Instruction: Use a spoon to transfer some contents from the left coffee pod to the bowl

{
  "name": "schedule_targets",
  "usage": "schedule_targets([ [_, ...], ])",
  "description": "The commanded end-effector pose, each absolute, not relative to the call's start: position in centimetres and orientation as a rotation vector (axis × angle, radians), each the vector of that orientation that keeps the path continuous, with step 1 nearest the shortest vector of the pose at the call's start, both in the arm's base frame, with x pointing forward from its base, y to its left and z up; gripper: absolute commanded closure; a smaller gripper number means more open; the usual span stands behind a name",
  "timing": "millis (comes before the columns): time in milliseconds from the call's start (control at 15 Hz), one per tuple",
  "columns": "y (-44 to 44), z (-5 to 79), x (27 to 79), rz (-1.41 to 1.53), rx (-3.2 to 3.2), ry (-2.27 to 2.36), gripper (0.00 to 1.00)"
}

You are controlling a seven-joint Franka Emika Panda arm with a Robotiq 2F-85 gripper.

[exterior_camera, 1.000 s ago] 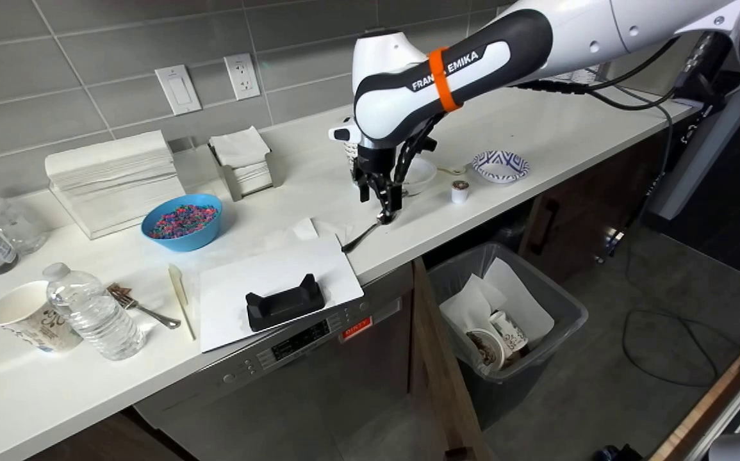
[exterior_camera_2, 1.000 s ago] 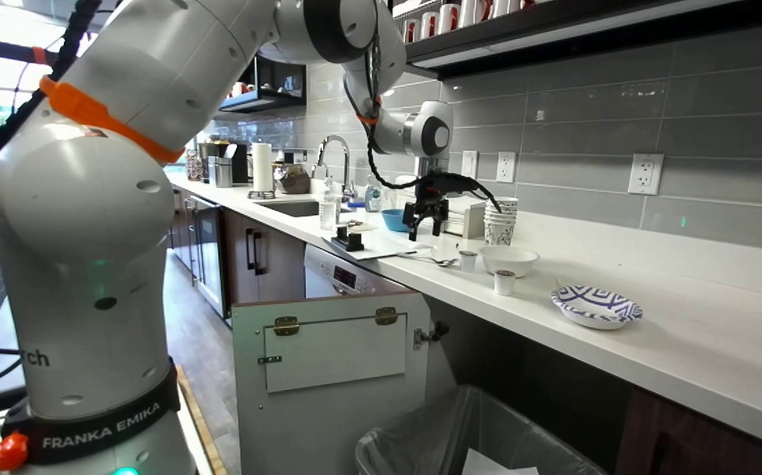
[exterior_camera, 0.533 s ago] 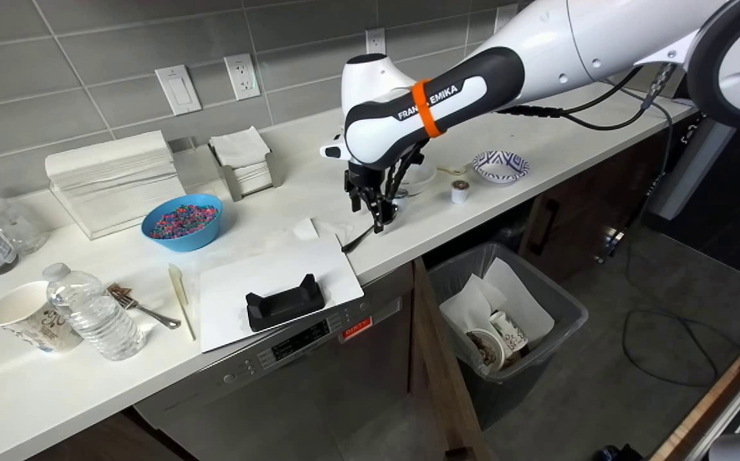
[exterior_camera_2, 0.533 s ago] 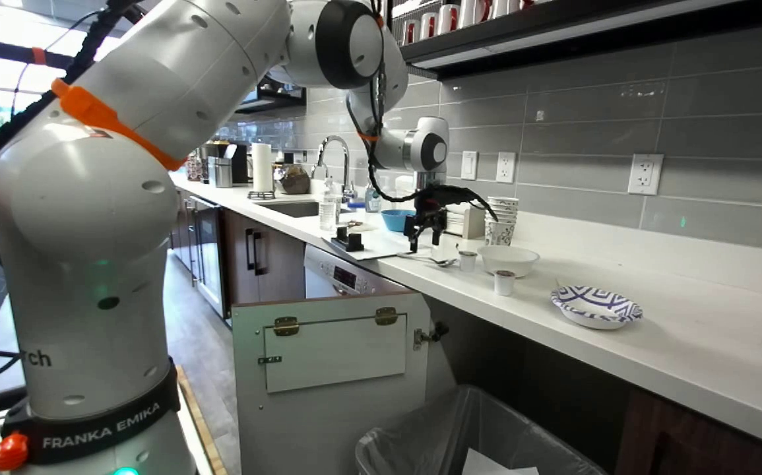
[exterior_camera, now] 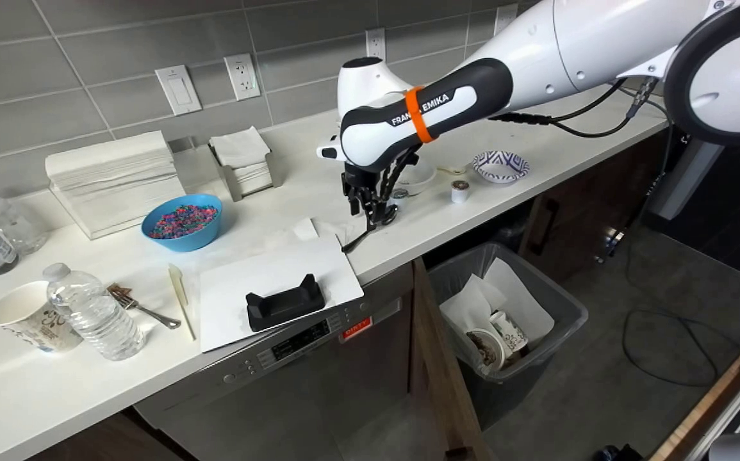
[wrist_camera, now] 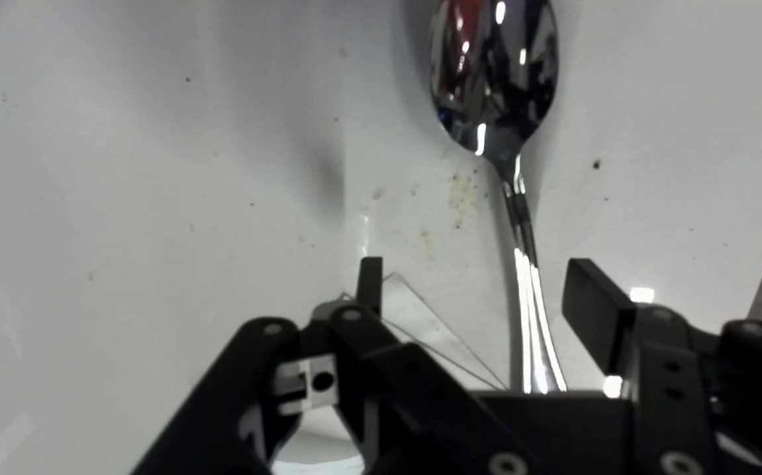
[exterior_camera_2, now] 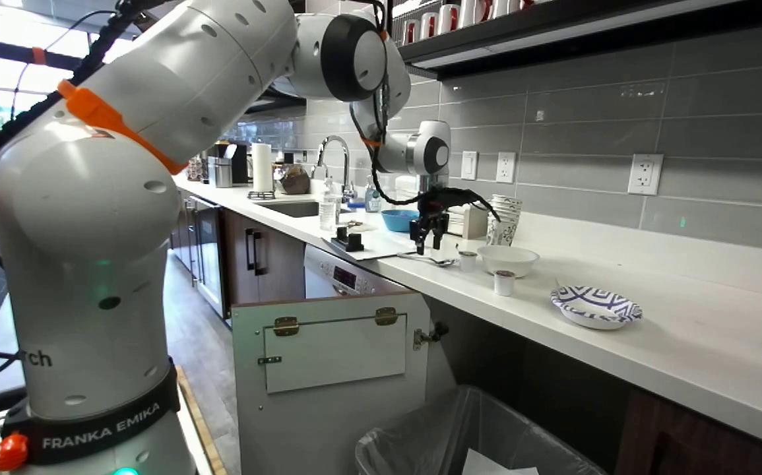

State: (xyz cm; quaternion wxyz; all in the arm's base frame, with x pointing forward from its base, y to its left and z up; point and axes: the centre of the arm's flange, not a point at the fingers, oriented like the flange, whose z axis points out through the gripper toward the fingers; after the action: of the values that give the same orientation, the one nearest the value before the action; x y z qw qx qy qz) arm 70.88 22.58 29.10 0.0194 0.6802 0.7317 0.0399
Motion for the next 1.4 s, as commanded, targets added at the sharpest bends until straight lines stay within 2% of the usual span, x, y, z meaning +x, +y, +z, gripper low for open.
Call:
schedule_targets([
  [0, 22.5, 28.4, 71.5, 0.077, 2.095, 2.247, 0.17],
  [267, 22.2, 28.0, 71.5, 0.052, 2.085, 2.242, 0.21],
  [400, 22.1, 27.8, 71.6, 0.050, 2.083, 2.250, 0.28],
  [467, 22.1, 27.7, 71.5, 0.046, 2.083, 2.248, 0.28],
  [800, 22.1, 27.5, 71.5, 0.033, 2.087, 2.252, 0.69],
  [1000, 22.1, 27.2, 71.5, 0.020, 2.090, 2.255, 0.76],
  [1067, 22.1, 27.1, 71.5, 0.018, 2.091, 2.256, 0.72],
  [1133, 22.1, 27.0, 71.5, 0.016, 2.092, 2.257, 0.73],
  [1267, 22.0, 26.9, 71.4, 0.017, 2.093, 2.256, 0.84],
  [1333, 22.1, 27.0, 71.4, 0.016, 2.093, 2.255, 0.84],
])
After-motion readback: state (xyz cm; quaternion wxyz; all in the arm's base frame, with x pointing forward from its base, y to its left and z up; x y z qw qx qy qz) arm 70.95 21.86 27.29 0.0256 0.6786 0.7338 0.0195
